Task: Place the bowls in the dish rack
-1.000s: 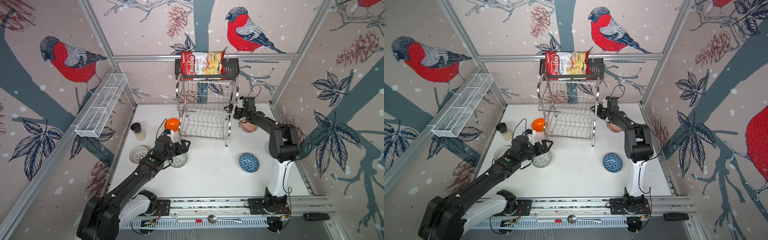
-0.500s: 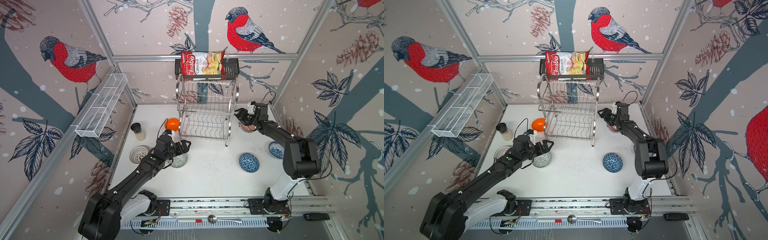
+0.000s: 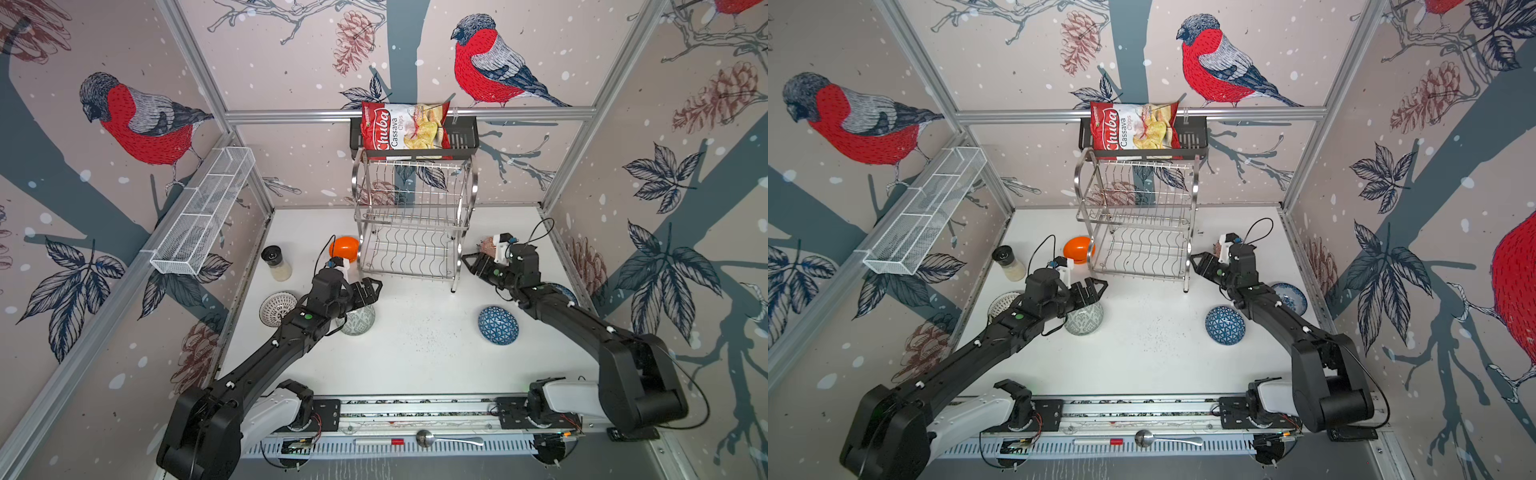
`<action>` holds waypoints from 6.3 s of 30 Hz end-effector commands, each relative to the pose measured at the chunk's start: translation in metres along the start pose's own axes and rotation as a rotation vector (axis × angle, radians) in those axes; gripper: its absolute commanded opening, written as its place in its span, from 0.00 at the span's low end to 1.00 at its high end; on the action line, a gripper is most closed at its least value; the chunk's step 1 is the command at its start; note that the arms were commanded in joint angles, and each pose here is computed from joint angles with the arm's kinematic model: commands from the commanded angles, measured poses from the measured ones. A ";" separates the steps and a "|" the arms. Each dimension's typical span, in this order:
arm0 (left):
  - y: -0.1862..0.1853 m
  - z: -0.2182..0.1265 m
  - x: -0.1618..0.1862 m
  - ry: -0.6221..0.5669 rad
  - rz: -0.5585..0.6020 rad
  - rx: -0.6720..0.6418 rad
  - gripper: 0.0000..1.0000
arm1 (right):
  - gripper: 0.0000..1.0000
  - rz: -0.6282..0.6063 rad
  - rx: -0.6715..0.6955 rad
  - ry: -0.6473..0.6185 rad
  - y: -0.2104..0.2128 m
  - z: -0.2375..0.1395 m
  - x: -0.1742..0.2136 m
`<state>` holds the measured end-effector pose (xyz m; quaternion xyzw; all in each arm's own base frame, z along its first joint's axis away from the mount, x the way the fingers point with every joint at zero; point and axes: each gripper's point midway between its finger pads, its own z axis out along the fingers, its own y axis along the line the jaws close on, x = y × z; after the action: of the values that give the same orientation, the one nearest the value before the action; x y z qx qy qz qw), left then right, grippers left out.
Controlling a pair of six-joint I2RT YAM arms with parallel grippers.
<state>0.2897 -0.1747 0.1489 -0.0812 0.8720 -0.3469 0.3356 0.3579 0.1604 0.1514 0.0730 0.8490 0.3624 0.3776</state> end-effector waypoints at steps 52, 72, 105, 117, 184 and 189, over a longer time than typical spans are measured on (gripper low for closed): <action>-0.004 -0.004 -0.002 -0.019 0.007 0.025 0.98 | 0.17 -0.165 0.074 -0.099 0.006 0.078 -0.045; 0.001 -0.004 -0.011 -0.034 0.030 -0.036 0.97 | 0.42 -0.139 0.060 -0.093 0.011 0.073 -0.052; 0.100 -0.040 0.008 -0.049 -0.099 -0.467 0.97 | 0.99 -0.245 0.157 -0.121 0.003 0.024 -0.006; 0.125 -0.040 0.036 -0.030 -0.194 -0.507 0.81 | 1.00 -0.254 0.168 -0.173 0.000 0.017 -0.001; -0.021 0.118 0.092 0.327 0.069 -0.150 0.25 | 0.99 -0.217 0.239 -0.271 -0.021 -0.005 -0.011; -0.025 0.114 0.086 0.311 0.085 -0.152 0.33 | 0.99 -0.217 0.237 -0.273 -0.020 -0.005 -0.011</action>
<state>0.2918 -0.2860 0.0500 -0.0221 0.9429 -0.2711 0.1923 0.3620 0.1394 0.1390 0.0660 0.8395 0.2003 0.5008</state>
